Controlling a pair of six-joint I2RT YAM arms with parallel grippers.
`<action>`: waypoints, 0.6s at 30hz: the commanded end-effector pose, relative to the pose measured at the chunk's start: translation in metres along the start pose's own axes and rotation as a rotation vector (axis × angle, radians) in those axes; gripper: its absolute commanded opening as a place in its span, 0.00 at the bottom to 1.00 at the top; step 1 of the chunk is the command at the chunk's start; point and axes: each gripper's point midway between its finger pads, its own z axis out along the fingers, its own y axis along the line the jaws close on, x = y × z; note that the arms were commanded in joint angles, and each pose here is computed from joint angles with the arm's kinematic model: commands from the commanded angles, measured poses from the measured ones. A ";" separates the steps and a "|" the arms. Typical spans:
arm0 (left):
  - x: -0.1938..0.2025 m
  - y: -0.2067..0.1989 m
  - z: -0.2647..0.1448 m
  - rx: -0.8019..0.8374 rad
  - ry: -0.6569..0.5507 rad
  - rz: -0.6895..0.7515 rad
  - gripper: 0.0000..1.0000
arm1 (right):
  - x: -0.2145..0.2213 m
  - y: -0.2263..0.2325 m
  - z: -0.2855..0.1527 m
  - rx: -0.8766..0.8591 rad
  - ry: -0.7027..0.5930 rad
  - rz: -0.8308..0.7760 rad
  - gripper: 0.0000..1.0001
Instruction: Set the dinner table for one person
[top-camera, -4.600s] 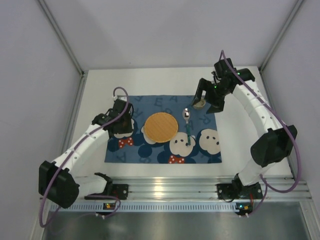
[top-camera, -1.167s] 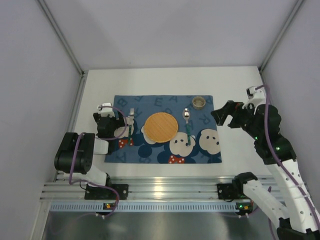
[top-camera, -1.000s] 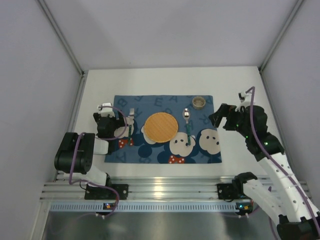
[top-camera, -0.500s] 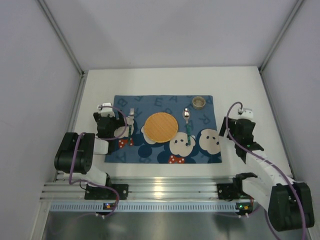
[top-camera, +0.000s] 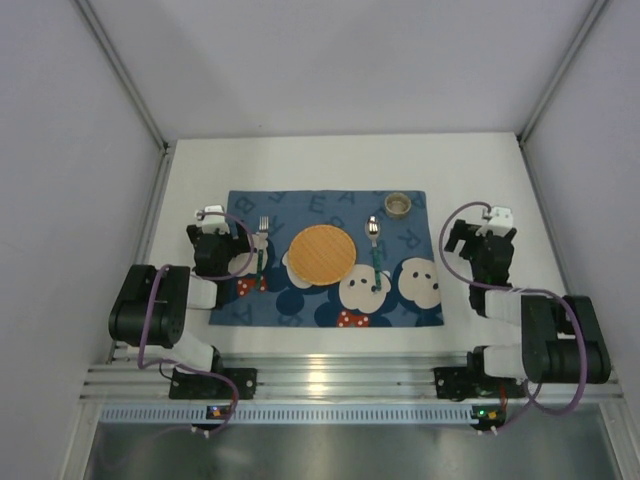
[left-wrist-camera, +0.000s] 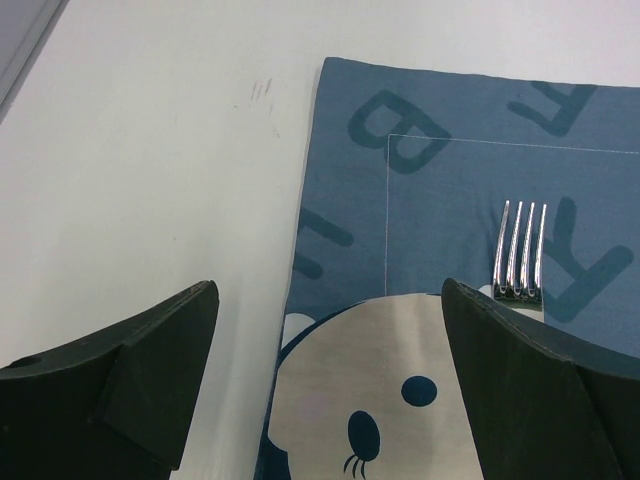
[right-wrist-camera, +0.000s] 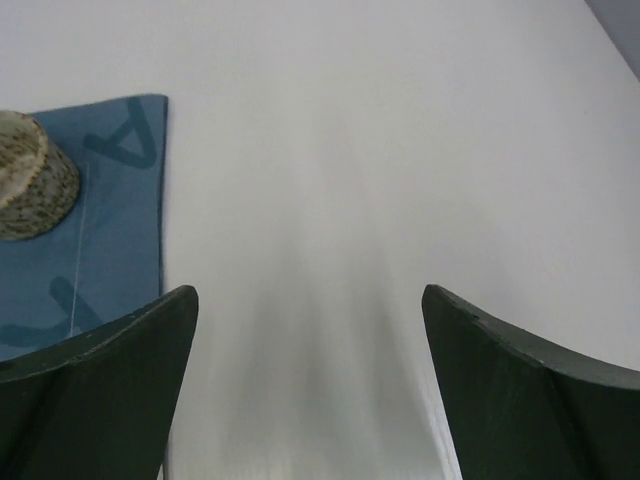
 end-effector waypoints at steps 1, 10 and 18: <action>-0.016 0.000 0.001 0.009 -0.071 -0.004 0.98 | -0.057 0.015 0.009 -0.091 -0.246 -0.058 0.96; -0.016 0.000 0.001 0.007 -0.071 -0.004 0.98 | -0.045 0.036 0.013 -0.148 -0.243 -0.135 1.00; -0.017 0.000 0.001 0.009 -0.072 -0.005 0.98 | -0.044 0.033 0.014 -0.134 -0.236 -0.134 1.00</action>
